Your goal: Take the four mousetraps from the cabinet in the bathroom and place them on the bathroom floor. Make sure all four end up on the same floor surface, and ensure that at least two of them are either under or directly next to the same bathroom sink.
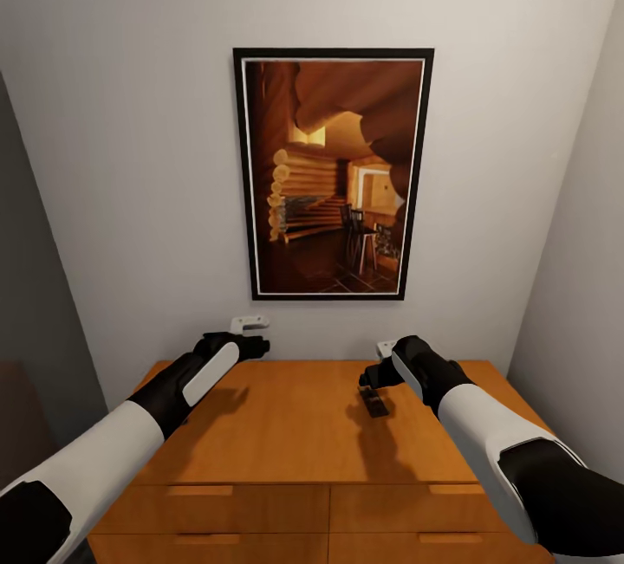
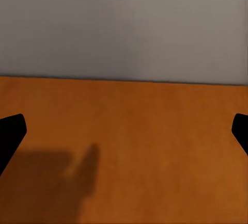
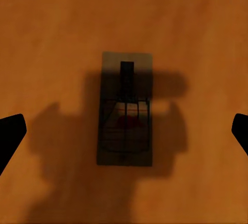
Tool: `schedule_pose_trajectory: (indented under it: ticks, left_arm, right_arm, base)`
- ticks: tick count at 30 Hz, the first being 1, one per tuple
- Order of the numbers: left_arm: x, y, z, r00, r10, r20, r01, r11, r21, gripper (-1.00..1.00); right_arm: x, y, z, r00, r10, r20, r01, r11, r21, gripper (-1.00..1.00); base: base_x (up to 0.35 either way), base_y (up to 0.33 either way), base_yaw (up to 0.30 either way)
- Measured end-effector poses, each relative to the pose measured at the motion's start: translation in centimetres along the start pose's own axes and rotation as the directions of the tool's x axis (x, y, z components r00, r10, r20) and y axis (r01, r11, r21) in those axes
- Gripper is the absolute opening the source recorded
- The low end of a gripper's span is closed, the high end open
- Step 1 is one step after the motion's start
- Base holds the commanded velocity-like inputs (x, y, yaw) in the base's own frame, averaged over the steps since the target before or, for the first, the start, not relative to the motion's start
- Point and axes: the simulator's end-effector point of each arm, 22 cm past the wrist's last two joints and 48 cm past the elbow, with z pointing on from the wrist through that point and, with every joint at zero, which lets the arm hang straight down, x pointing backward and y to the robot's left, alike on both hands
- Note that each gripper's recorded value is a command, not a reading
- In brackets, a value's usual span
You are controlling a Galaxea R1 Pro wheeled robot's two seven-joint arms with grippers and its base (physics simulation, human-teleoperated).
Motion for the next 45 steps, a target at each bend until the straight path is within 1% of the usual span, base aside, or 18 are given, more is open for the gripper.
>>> schedule_pose_trajectory:
  ticks: [17,38,45]
  left_arm:
    - [1.2,0.2,1.3,1.000,0.000,0.001,0.000,1.000,0.000,1.00]
    - [1.2,0.0,1.3,1.000,0.002,0.001,-0.002,1.000,0.002,1.00]
    - [1.8,-0.1,1.9,1.000,0.003,0.001,-0.003,1.000,0.004,1.00]
  right_arm:
    - [0.7,-0.1,1.7,1.000,-0.001,0.000,0.001,1.000,0.001,1.00]
    - [0.8,-0.1,1.7,1.000,-0.002,-0.005,0.002,1.000,0.001,1.00]
    - [1.2,-0.1,2.4,1.000,-0.002,-0.005,0.002,1.000,0.001,1.00]
  base:
    - [0.000,0.000,0.000]
    - [0.000,0.000,0.000]
    - [0.000,0.000,0.000]
